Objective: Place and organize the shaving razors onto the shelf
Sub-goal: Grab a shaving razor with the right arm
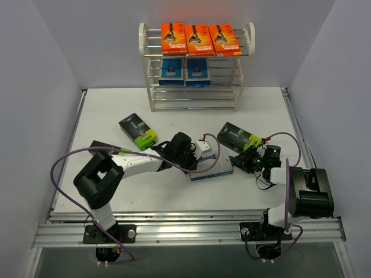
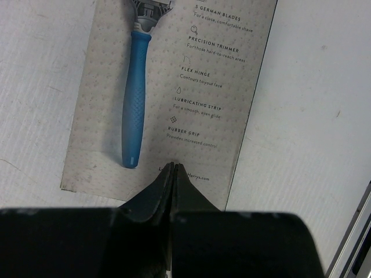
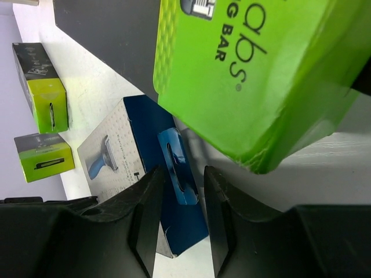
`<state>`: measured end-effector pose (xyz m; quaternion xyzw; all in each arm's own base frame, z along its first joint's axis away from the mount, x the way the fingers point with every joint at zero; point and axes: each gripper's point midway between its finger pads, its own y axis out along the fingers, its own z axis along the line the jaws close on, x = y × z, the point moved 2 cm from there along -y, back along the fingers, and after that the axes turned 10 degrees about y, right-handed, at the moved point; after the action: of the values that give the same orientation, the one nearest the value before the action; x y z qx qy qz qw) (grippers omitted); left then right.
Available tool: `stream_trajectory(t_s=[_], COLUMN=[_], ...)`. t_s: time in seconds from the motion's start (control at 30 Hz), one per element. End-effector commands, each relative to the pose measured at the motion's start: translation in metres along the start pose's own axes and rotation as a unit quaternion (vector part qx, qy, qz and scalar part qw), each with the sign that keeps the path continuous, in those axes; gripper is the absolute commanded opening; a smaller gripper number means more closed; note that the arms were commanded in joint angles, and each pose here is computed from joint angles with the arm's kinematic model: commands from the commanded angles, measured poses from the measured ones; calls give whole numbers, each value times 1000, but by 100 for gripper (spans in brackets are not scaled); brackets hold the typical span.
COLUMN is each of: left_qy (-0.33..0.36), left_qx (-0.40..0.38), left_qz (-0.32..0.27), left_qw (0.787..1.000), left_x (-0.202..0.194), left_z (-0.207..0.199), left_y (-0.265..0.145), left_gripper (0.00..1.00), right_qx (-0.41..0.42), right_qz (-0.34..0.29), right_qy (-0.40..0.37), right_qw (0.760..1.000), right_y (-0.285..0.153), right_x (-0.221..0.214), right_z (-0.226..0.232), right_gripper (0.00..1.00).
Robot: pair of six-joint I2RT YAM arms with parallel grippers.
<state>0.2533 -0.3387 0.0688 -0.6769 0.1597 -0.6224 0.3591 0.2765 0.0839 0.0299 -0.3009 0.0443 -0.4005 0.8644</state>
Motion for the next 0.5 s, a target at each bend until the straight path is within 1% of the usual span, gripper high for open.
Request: stream_trajectory(t_s=[0.0, 0.03, 0.1, 0.27, 0.3, 0.33, 0.43, 0.47], left_qy=[5, 5, 5, 6, 6, 6, 4, 4], left_qx=[-13, -13, -15, -12, -11, -10, -5, -5], left_qz=[-2, -2, -2, -2, -2, -4, -2, -3], left_qw=[1000, 1000, 1000, 1000, 1000, 1000, 1000, 1000], left_x=[7, 7, 8, 9, 9, 10, 12, 14], left_z=[-3, -3, -4, -3, -3, -3, -1, -2], left_y=[4, 4, 4, 3, 3, 2, -1, -2], left_gripper=[2, 2, 2, 2, 2, 2, 2, 7], right_qx=[-21, -21, -21, -12, -14, -11, 2, 3], right_qz=[6, 7, 7, 5, 7, 4, -6, -6], right_qy=[7, 7, 6, 3, 5, 2, -8, -10], right_qw=[1000, 1000, 1000, 1000, 1000, 1000, 1000, 1000], right_y=[3, 3, 3, 2, 1, 0, -6, -8], right_x=[-7, -7, -7, -4, -4, -1, 5, 6], right_z=[-10, -10, -10, -2, -2, 2, 19, 22], right_gripper=[30, 29, 24, 4, 2, 0, 0, 0])
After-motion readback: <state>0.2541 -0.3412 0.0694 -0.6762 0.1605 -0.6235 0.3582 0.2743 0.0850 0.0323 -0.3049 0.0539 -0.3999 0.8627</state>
